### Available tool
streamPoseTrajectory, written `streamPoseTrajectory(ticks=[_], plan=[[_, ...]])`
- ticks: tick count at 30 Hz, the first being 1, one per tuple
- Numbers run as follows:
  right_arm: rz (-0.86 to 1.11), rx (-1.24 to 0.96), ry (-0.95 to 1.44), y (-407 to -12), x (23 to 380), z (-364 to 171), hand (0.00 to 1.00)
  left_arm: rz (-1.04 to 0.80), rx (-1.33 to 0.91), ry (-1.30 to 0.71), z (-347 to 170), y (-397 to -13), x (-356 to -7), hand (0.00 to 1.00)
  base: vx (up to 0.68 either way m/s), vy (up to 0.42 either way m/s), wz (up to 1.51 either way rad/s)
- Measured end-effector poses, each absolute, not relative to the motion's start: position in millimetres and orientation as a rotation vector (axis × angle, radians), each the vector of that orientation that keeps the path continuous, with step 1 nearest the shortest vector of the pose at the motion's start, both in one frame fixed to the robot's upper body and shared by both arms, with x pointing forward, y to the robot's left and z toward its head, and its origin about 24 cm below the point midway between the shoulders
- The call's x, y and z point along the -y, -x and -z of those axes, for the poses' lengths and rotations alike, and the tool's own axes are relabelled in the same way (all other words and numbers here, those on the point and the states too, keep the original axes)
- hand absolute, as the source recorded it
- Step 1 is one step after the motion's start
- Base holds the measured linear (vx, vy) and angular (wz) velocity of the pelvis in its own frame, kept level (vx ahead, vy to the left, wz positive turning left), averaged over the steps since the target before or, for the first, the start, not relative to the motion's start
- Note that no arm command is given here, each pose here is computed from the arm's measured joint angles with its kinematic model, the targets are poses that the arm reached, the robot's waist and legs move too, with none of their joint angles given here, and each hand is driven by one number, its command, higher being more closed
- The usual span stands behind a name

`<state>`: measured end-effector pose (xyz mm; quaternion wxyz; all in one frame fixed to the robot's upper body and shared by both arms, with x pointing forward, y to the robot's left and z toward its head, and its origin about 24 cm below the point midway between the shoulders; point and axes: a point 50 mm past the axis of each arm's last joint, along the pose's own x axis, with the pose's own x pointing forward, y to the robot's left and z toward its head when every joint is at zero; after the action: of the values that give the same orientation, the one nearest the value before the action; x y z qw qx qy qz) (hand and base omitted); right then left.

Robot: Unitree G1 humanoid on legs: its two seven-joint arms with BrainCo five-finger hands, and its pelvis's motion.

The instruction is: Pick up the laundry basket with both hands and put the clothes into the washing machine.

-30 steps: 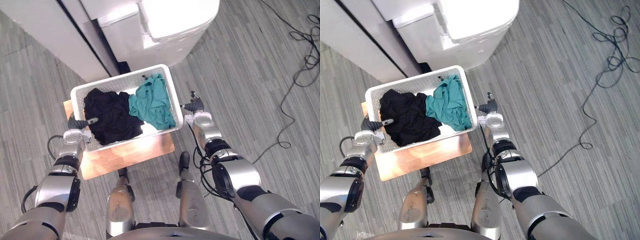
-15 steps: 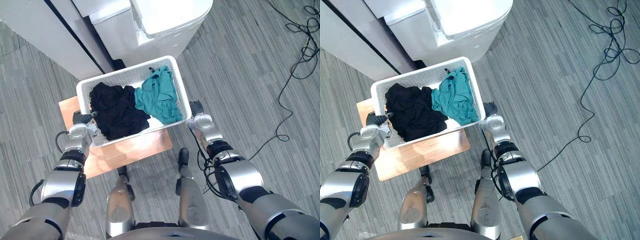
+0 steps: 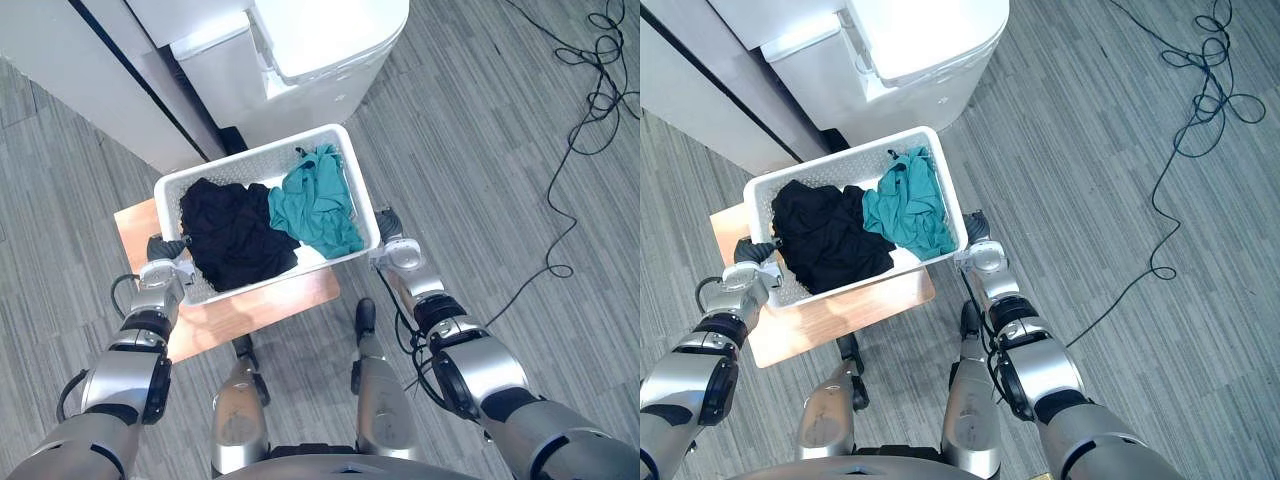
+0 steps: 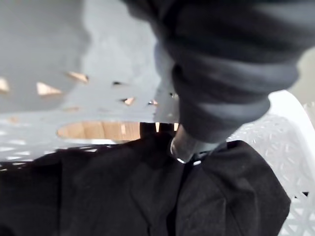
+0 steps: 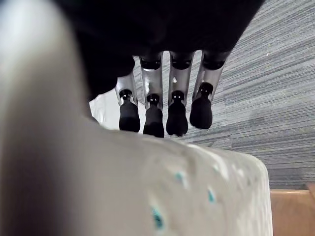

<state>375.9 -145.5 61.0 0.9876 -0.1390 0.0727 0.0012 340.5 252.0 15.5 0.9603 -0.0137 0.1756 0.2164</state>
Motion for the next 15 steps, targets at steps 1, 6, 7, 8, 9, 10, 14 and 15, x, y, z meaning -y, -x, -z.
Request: streamPoseTrajectory(ticks=[1, 6, 7, 8, 9, 10, 14, 15], plan=[[-0.016, -0.132, 0.290, -374.7, 145.0, -62.3, 0.00, -0.441, -0.358, 0.023, -12.5, -337.0, -254.8, 1.00, 0.00, 0.000, 0.00], [-0.058, -0.080, 0.305, -373.1, 138.8, -69.7, 0.00, -0.466, -0.377, 0.054, 2.3, -320.5, -266.4, 1.00, 0.00, 0.000, 0.00], [-0.060, -0.079, 0.311, -373.1, 138.7, -69.8, 0.00, -0.467, -0.380, 0.061, 5.2, -317.1, -267.9, 1.00, 0.00, 0.000, 0.00], [-0.069, -0.079, 0.319, -373.1, 138.4, -69.7, 0.00, -0.470, -0.385, 0.066, 8.3, -313.2, -270.8, 1.00, 0.00, 0.000, 0.00], [-0.083, -0.080, 0.318, -373.1, 137.7, -69.6, 0.00, -0.474, -0.390, 0.072, 11.0, -309.4, -274.1, 1.00, 0.00, 0.000, 0.00], [-0.086, -0.080, 0.317, -373.1, 137.5, -69.6, 0.00, -0.481, -0.393, 0.078, 12.4, -307.3, -276.0, 1.00, -0.02, 0.002, 0.04], [-0.052, -0.066, 0.276, -374.5, 143.8, -73.4, 0.00, -0.484, -0.396, 0.087, 15.4, -302.9, -279.9, 1.00, -0.01, 0.002, 0.06], [-0.039, -0.059, 0.263, -375.0, 146.6, -74.9, 0.00, -0.485, -0.396, 0.089, 16.2, -301.7, -280.6, 1.00, 0.00, 0.003, 0.03]])
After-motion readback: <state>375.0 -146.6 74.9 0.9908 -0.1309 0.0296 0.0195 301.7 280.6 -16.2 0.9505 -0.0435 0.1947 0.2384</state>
